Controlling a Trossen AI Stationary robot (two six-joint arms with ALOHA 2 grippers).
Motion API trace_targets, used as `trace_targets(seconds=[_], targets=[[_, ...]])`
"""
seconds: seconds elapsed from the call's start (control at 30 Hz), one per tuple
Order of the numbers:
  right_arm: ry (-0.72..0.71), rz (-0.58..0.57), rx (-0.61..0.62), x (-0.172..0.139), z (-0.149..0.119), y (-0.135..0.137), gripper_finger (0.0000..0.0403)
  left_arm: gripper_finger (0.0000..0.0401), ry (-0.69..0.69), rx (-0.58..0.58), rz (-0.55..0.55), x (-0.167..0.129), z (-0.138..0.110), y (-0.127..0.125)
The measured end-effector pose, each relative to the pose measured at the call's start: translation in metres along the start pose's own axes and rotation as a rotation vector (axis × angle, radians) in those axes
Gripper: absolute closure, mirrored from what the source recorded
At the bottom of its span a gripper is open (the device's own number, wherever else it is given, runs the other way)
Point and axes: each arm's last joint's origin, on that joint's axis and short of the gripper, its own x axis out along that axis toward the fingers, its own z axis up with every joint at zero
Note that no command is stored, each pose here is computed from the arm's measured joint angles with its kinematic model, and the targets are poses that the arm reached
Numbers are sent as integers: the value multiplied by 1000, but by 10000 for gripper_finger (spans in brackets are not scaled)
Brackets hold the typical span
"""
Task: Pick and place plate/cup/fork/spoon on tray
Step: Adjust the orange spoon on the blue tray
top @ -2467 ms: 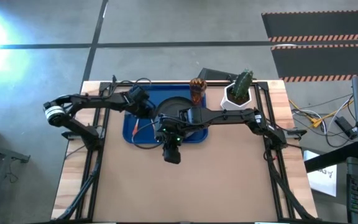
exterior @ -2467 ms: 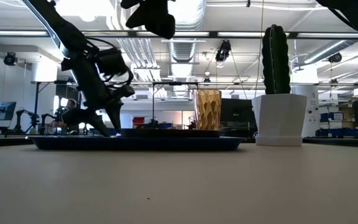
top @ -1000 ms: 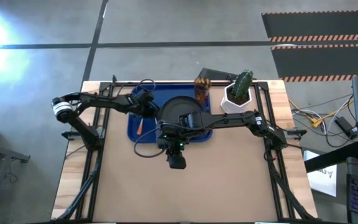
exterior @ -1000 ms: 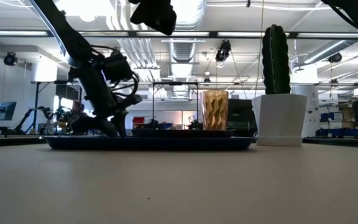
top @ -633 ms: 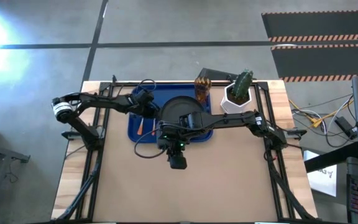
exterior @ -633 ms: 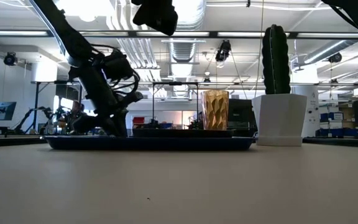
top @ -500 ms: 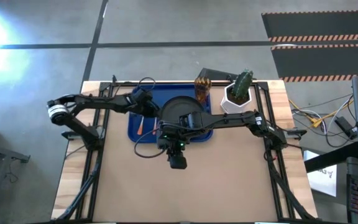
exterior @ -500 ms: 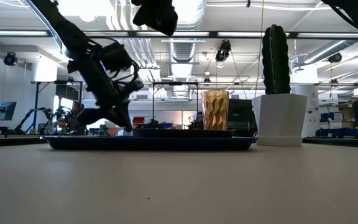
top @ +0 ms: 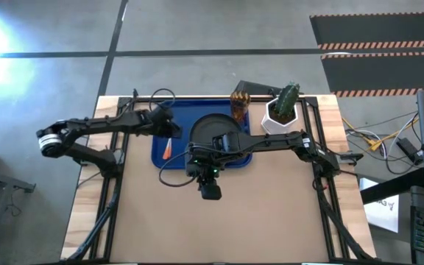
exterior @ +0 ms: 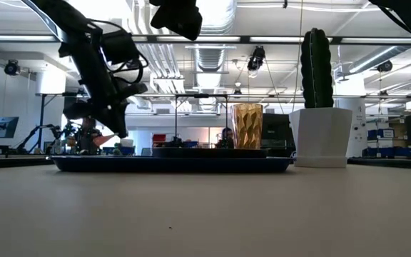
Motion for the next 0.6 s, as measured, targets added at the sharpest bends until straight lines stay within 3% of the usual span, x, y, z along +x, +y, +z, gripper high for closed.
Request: trace_targets(seconds=[0.17,0.43,0.6], targets=[[-3,0,-2,0,0,0,264,401,-33,34,37,4,-1,-10],[-2,2,7,1,0,2,264,401,39,75,159,22,-3,-16],[-2,2,6,1,0,2,264,401,48,109,174,30,1,-26]])
